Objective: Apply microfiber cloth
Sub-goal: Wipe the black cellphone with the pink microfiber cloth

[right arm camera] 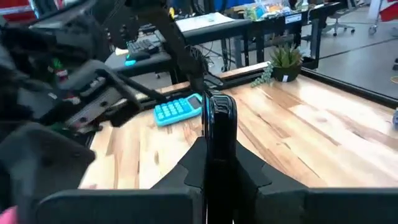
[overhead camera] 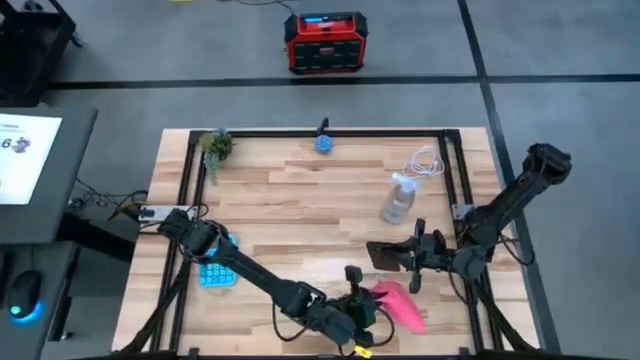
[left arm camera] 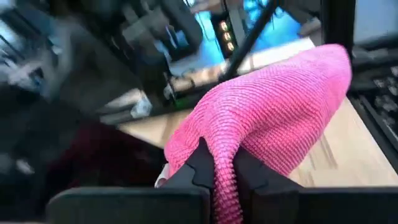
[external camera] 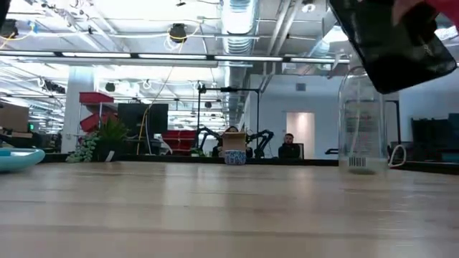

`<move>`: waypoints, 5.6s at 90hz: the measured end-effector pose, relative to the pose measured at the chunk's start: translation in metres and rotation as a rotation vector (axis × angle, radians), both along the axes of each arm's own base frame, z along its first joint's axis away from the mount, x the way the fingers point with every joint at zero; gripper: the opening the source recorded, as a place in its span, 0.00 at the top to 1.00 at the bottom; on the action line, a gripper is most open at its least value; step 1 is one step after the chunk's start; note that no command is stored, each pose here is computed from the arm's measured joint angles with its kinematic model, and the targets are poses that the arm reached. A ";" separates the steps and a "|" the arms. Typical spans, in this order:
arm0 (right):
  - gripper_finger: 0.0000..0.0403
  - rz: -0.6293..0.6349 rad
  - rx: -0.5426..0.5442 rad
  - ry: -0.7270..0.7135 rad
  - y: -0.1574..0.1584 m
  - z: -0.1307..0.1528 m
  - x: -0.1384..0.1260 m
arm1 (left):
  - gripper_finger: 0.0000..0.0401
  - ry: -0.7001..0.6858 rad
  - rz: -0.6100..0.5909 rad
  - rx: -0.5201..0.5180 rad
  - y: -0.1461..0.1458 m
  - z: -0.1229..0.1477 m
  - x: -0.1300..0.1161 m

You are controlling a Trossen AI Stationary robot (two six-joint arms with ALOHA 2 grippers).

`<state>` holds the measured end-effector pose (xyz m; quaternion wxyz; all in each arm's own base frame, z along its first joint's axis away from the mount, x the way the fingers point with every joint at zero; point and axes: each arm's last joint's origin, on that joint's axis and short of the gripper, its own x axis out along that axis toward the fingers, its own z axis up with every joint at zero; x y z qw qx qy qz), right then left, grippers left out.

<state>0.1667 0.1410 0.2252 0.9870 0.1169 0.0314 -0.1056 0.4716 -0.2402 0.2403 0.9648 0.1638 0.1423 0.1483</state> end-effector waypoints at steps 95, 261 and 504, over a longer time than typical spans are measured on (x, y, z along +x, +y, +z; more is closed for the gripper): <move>0.95 0.080 -0.071 -0.025 0.006 0.017 -0.030 | 0.55 0.325 0.153 -0.206 0.038 -0.062 0.001; 0.82 0.322 -0.093 0.131 -0.009 0.002 -0.007 | 0.99 0.893 0.896 -0.493 0.112 -0.010 -0.096; 0.81 0.331 -0.053 0.206 -0.007 -0.007 -0.013 | 0.88 0.894 0.322 -0.700 0.205 -0.050 -0.008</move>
